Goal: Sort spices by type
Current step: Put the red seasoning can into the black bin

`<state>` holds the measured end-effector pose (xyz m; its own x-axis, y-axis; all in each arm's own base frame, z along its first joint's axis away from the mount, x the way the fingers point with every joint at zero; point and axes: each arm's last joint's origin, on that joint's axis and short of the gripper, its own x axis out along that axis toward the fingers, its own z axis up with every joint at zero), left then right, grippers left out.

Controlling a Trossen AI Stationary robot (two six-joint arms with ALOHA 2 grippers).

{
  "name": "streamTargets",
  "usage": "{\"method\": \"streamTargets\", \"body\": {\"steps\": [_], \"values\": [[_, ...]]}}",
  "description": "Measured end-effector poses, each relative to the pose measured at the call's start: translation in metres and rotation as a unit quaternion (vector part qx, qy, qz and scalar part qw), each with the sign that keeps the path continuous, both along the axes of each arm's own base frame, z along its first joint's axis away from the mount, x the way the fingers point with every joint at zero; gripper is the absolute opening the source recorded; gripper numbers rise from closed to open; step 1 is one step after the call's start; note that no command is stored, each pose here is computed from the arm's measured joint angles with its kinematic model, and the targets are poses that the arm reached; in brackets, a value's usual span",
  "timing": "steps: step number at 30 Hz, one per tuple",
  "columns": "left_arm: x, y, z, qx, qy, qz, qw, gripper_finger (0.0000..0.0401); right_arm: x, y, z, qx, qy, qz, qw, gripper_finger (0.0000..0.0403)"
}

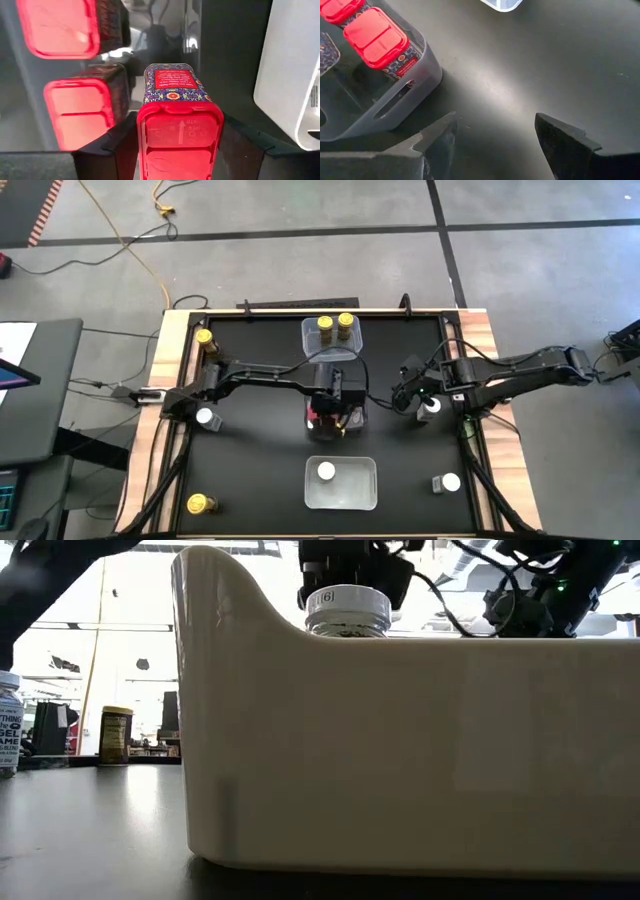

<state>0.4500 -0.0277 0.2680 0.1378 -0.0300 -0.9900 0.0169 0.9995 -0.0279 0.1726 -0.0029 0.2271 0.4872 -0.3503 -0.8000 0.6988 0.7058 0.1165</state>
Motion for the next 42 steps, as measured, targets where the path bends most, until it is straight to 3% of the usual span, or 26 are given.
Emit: {"method": "streamTargets", "body": {"steps": [21,42], "values": [[0.012,0.001,-0.033,-0.005,0.037,0.005,0.999,0.0225,-0.001,0.003,0.0,0.007,0.001,0.011,1.0,0.0291],[0.013,0.004,-0.033,-0.009,0.029,0.023,0.999,0.0237,-0.001,0.003,0.0,0.007,0.002,0.011,1.0,0.0291]]}}
